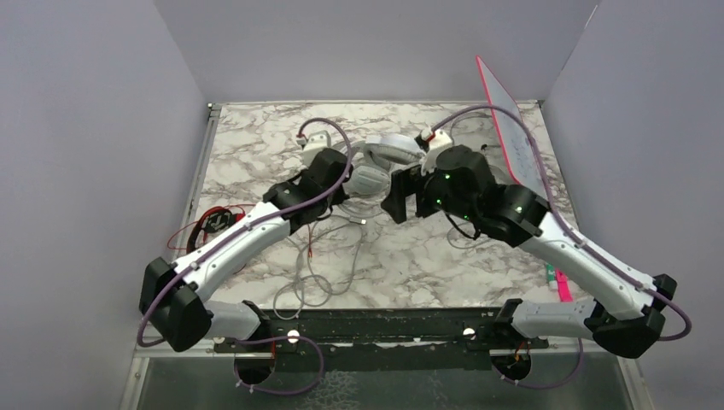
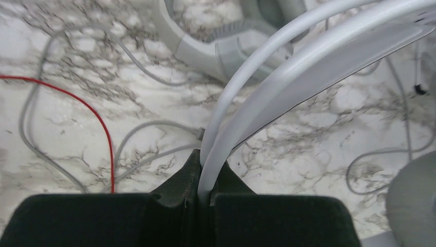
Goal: Wrap the headphones
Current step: Pick up the headphones from the center of the board, then wrap the headphones cable around the headphones.
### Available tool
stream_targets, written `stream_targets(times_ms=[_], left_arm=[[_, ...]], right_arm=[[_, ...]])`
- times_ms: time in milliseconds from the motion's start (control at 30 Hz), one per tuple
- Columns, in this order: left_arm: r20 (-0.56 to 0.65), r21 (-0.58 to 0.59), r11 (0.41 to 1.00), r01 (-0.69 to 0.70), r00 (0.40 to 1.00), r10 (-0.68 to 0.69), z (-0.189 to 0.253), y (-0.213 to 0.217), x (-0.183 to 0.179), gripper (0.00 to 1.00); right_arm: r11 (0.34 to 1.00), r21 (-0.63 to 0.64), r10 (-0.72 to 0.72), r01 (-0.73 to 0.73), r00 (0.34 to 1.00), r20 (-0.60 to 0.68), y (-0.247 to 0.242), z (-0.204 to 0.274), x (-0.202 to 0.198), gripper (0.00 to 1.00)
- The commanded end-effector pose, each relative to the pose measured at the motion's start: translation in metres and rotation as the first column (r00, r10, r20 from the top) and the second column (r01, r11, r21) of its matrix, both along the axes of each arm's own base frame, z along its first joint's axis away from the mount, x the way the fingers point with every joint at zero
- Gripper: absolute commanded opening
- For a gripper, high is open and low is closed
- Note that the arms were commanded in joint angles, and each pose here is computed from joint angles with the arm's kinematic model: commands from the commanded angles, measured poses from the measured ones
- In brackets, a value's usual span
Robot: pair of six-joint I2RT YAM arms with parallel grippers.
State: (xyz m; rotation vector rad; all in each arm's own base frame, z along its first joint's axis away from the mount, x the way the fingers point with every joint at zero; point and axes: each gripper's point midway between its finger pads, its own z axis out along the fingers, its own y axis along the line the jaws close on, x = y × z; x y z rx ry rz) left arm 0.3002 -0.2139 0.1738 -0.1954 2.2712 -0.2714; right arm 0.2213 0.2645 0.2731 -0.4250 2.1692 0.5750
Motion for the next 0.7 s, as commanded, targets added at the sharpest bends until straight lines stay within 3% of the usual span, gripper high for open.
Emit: stream_targets(times_ms=[0,167,300,500,667], left_arm=[[0.034,0.044,0.992,0.12,0.992,-0.121,0.046,0.024,-0.006,0.0],[0.088,0.073,0.99,0.123,0.988,-0.129,0.081,0.056,-0.007,0.0],[0.097,0.111,0.987,0.115,0.987,-0.126,0.092,0.077,-0.009,0.0],[0.137,0.063,0.997,0.046,0.989,-0.054,0.124,0.106,-0.007,0.0],[0.164,-0.081,0.996,0.022,0.986,-0.008,0.155,0.121,0.007,0.0]], right_arm=[[0.982,0.052,0.146,-0.179,0.912,0.382,0.004,0.124,0.006,1.0],[0.998,-0.006,0.065,-0.07,0.881,0.469,-0.008,0.163,0.032,1.0],[0.997,0.001,0.068,-0.079,0.866,0.495,-0.01,0.177,0.044,1.0],[0.992,0.063,0.073,-0.113,0.89,0.45,-0.04,0.129,0.081,1.0],[0.992,0.097,0.024,-0.079,0.883,0.469,-0.045,0.097,0.084,1.0]])
